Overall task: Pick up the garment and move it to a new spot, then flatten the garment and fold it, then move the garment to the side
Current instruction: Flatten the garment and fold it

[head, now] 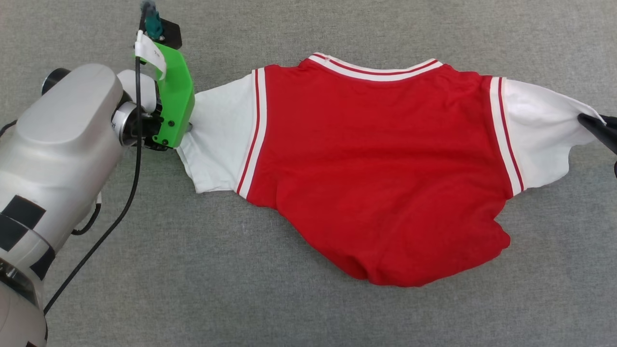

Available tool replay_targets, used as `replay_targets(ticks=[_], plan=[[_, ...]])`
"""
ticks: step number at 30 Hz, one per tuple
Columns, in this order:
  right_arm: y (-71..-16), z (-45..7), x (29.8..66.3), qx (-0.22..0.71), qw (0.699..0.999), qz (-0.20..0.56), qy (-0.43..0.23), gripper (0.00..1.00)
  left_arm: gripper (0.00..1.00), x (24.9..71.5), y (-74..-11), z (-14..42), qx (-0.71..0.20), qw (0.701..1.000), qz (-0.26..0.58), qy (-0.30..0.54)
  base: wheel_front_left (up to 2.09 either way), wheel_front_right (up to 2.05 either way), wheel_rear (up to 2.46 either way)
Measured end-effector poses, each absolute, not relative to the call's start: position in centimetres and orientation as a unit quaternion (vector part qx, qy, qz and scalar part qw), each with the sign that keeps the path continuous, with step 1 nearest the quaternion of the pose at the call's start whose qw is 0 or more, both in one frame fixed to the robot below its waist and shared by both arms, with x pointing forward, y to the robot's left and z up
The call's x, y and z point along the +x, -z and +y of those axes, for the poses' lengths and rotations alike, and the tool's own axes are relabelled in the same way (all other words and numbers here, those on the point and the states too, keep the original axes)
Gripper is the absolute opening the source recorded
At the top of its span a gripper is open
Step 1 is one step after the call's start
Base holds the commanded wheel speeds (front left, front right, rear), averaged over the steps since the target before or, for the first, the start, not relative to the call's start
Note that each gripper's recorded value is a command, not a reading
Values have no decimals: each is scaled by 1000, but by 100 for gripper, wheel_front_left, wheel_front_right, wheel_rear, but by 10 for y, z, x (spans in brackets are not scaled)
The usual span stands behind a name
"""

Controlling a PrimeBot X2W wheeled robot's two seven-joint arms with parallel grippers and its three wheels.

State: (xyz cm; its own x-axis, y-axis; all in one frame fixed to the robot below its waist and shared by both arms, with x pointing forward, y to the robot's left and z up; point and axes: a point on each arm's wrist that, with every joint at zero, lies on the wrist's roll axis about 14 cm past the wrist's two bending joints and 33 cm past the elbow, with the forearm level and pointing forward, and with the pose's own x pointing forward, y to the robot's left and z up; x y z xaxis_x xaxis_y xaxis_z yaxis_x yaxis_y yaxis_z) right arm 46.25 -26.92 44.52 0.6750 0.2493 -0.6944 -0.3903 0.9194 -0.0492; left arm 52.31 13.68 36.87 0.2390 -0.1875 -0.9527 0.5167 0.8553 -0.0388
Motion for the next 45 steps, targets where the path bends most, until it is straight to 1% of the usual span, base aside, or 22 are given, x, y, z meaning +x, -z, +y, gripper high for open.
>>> replay_targets(ticks=[4, 10, 16, 24, 29, 35, 40, 45], plan=[[-447, -263, 465, -91, 911, 358, -182, 0, 0, 524, -371, 127, 147, 785, 549, 246, 0, 0, 0], [-464, -264, 470, -91, 926, 320, -176, 0, 0, 526, -393, 127, 149, 817, 497, 253, 0, 0, 0], [-501, -259, 476, -97, 945, 254, -179, 0, 0, 534, -451, 123, 141, 866, 395, 271, 0, 0, 0], [-570, -260, 483, -114, 969, 138, -169, 0, 0, 542, -555, 120, 129, 926, 217, 279, 0, 0, 0], [-612, -260, 482, -120, 977, 75, -161, 0, 0, 537, -620, 111, 140, 943, 111, 282, 0, 0, 0], [-670, -258, 483, -122, 982, -15, -145, 0, 0, 525, -684, 99, 159, 948, 3, 277, 0, 0, 0], [-690, -258, 489, -130, 981, -49, -133, 0, 0, 523, -715, 89, 158, 947, -54, 273, 0, 0, 0], [-711, -249, 510, -147, 978, -74, -126, 0, 0, 542, -746, 87, 150, 950, -113, 251, 0, 0, 0]])
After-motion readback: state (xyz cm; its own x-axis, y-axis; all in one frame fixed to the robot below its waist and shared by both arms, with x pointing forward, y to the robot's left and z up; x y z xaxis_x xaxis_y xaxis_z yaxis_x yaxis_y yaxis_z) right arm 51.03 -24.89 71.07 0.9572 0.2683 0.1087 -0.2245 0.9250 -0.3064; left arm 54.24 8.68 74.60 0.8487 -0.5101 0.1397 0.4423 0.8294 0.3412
